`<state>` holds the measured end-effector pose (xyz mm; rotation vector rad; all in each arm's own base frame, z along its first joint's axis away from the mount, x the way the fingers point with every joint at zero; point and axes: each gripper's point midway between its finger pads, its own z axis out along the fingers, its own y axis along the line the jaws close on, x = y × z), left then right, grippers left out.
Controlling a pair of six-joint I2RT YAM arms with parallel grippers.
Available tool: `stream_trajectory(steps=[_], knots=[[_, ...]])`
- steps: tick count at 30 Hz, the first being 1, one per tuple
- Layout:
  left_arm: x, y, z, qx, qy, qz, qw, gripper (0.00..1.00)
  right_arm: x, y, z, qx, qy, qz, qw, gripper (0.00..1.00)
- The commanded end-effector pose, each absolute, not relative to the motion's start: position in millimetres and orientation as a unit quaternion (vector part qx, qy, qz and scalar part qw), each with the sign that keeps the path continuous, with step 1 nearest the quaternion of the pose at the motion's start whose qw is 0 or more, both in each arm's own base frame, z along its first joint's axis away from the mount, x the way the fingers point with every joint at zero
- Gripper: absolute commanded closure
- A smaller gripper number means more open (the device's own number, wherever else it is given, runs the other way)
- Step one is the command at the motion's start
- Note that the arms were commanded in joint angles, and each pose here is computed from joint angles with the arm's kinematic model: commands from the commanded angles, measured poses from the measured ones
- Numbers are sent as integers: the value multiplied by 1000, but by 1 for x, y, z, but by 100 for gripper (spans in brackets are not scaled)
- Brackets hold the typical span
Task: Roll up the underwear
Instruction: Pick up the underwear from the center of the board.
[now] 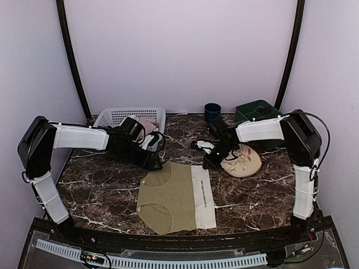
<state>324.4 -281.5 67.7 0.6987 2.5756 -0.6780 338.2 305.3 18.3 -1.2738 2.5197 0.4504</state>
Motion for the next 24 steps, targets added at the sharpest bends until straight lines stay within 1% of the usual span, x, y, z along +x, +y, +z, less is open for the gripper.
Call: stream_trajectory(steps=[1, 6, 13, 19, 24], knots=[[329, -278, 65, 265, 914, -229, 204, 18, 313, 273, -21, -431, 895, 98, 61, 100], [341, -276, 57, 296, 908, -200, 221, 27, 328, 288, 2, -423, 892, 119, 102, 100], [351, -281, 40, 323, 903, -185, 217, 41, 331, 292, 4, -424, 891, 123, 102, 100], [344, -282, 19, 360, 896, -156, 206, 49, 329, 290, 3, -424, 892, 123, 100, 100], [325, -292, 2, 406, 885, -132, 186, 59, 329, 290, 2, -424, 892, 123, 98, 100]])
